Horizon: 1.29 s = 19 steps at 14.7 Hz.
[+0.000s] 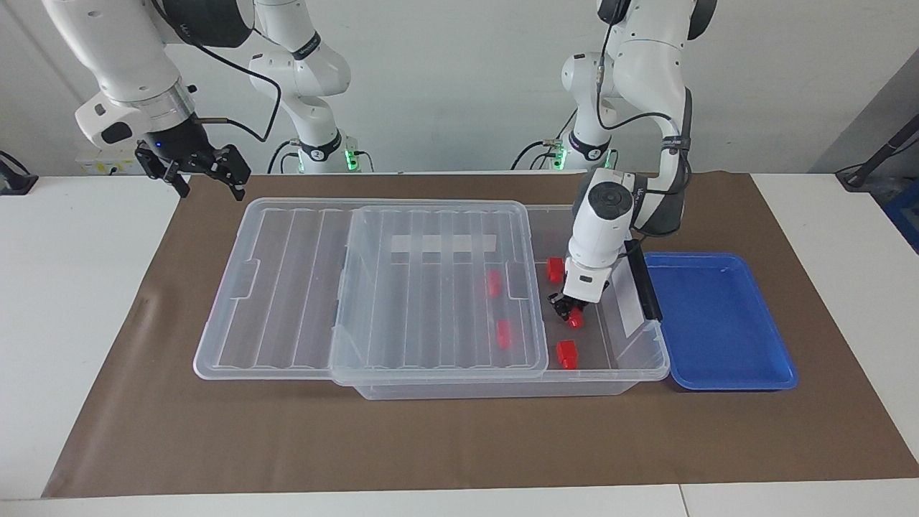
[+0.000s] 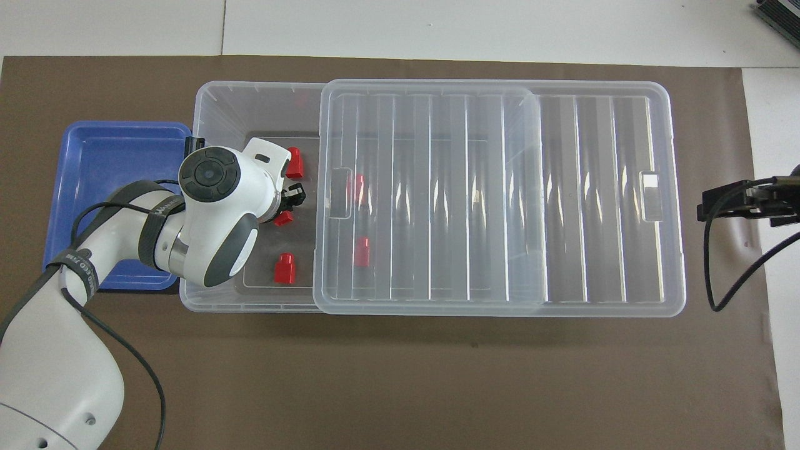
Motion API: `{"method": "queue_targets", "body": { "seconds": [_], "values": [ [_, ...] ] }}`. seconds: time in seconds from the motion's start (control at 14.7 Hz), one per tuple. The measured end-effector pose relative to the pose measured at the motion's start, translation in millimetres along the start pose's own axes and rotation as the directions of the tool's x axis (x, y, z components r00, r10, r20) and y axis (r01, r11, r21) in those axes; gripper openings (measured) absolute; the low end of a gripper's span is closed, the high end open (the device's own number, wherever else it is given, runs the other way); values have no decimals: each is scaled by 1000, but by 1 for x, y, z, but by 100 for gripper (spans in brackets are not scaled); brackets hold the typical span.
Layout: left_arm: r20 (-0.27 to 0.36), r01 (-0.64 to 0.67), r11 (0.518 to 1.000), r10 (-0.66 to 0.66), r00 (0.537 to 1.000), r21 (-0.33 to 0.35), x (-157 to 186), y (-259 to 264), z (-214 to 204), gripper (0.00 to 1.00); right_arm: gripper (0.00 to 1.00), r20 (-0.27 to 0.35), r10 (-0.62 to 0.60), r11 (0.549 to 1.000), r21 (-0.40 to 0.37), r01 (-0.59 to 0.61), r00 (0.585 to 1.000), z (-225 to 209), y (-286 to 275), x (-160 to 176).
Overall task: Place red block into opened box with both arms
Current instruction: 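Carry the red block into the opened box with the left gripper, then open the left gripper and withdraw it toward the blue tray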
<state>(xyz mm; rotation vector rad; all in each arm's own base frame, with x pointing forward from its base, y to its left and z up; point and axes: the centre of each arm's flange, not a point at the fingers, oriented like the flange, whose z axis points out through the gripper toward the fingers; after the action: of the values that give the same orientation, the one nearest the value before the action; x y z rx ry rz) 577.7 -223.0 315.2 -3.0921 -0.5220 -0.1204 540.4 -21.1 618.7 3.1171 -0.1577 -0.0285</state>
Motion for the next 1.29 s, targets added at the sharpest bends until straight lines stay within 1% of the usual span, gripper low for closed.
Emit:
{"method": "queue_targets", "body": {
  "seconds": [0.07,0.14,0.27,0.34,0.48,0.61,0.68,0.82,1.02,1.16,1.29],
  "values": [
    [1,9,1000,-9,1000,0,0,0,0,61,100,-1,0,1000,0,0,1000,0,0,0],
    [1,21,1000,-21,1000,0,-1,1,0,74,100,-1,0,1000,0,0,1000,-1,0,0],
    [0,49,999,-49,999,0,-2,3,0,95,100,-2,0,1000,0,0,1000,-1,0,0],
    [0,72,997,-72,997,-1,-2,3,-1,100,100,-2,0,1000,0,0,1000,-1,0,0],
    [8,98,995,-98,995,14,-1,6,-7,100,100,-2,0,1000,0,0,1000,-1,0,0],
    [25,126,991,-127,992,48,3,8,-21,100,100,-2,0,1000,0,0,1000,-1,0,0],
    [22,163,985,-165,986,56,5,8,-33,100,100,-2,0,1000,0,0,1000,-1,0,0],
    [1,256,965,-257,967,51,8,7,-56,100,100,-2,0,1000,0,0,1000,-1,0,0],
    [-18,345,938,-344,939,49,7,3,-78,100,100,-2,0,1000,0,0,1000,-1,0,0],
    [-29,441,896,-441,897,49,7,-1,-88,100,100,-2,0,1000,0,0,1000,-1,0,0],
    [-45,548,836,-547,836,34,9,-4,-96,100,100,-2,0,1000,0,0,1000,-1,0,0]
  ]
}}
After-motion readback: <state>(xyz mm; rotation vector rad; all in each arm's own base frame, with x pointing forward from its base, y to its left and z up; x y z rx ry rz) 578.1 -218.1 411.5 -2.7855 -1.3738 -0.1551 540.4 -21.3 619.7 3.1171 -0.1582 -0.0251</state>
